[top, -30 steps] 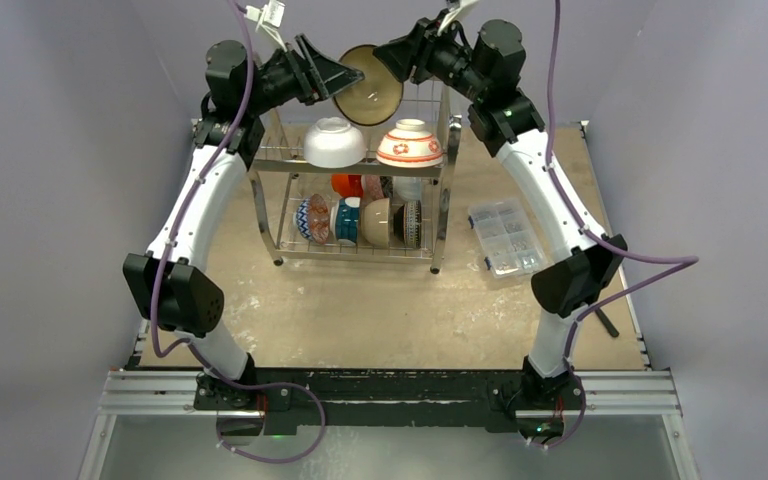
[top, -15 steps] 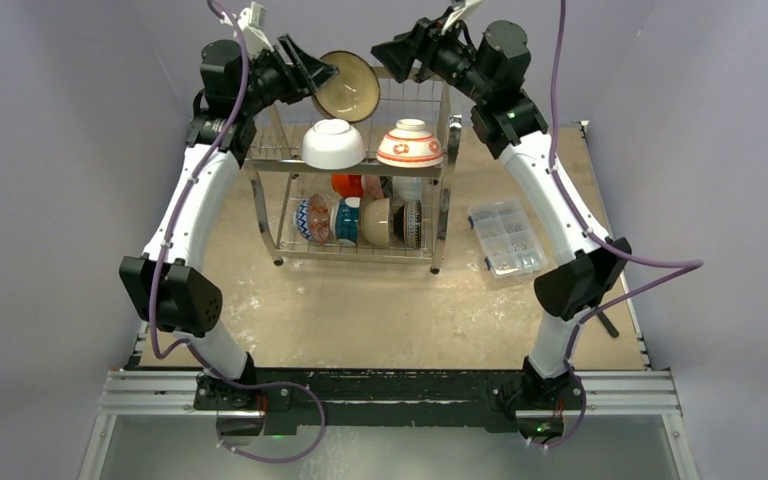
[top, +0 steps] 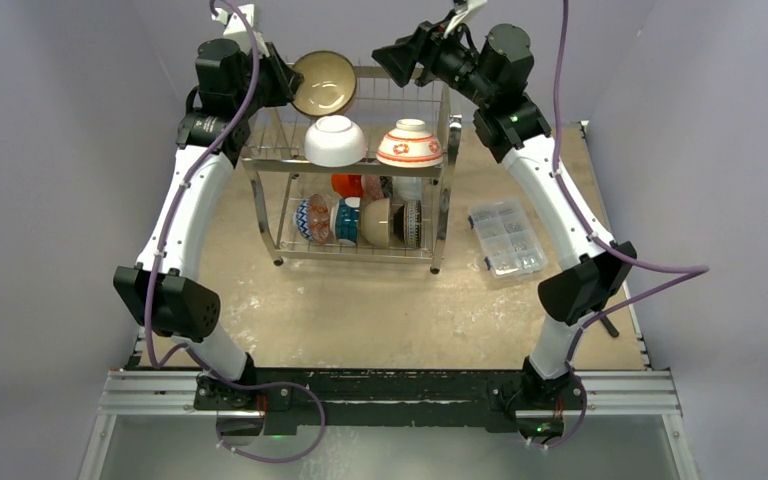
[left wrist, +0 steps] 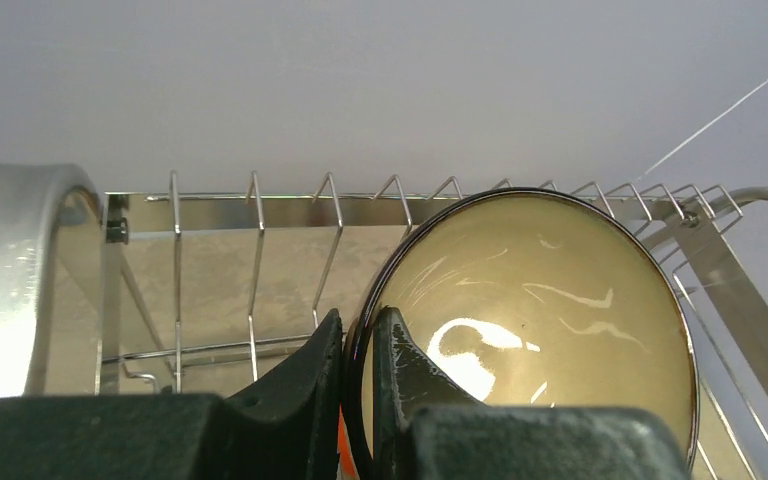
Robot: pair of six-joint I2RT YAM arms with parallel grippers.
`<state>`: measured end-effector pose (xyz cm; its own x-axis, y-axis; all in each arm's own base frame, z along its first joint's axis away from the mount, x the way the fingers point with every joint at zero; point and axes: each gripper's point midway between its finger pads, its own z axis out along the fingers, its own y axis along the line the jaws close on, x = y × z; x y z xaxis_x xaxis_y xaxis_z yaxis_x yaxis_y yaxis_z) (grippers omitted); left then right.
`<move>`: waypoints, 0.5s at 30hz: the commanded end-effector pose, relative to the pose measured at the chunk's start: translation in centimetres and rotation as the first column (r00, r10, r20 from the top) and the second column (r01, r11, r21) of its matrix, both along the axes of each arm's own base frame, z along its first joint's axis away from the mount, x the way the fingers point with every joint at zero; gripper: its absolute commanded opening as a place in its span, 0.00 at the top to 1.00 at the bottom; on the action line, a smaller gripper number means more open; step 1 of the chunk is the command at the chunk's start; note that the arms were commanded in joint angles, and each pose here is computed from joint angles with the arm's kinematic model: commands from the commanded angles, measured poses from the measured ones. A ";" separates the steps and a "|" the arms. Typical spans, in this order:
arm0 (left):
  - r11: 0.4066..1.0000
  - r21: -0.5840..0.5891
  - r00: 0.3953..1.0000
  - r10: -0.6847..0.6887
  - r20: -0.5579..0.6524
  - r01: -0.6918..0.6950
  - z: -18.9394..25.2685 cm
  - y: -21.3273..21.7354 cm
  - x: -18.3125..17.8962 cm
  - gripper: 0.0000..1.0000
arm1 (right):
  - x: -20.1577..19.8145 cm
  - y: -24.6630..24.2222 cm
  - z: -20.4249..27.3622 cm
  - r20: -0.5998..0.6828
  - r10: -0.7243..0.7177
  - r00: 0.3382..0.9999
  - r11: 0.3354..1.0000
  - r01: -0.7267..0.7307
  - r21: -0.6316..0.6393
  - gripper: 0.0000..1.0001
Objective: Load the bowls into the dish rack
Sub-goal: Turn the bowl upside down on the dish rack.
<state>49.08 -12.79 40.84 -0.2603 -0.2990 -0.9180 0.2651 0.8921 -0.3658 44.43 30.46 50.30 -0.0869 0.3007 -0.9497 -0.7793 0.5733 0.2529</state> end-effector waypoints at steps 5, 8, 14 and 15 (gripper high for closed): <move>0.984 0.022 0.936 0.159 0.313 -0.174 10.9 4.1 -3.3 1.00 | -1.7 0.0 2.4 0.056 0.059 0.997 0.998 -0.060 0.018 0.27; 0.964 0.067 0.909 0.220 0.355 -0.259 12.0 5.8 -3.7 1.00 | -1.8 0.1 2.4 0.059 0.070 0.996 0.997 -0.071 0.013 0.24; 0.911 0.162 0.862 0.283 0.421 -0.378 13.1 8.0 -4.3 1.00 | -1.9 0.6 2.3 0.062 0.095 0.994 0.995 -0.096 0.016 0.22; 0.903 0.177 0.855 0.286 0.432 -0.391 13.2 8.1 -4.4 1.00 | -1.8 0.7 2.1 0.061 0.103 0.993 0.994 -0.104 0.015 0.23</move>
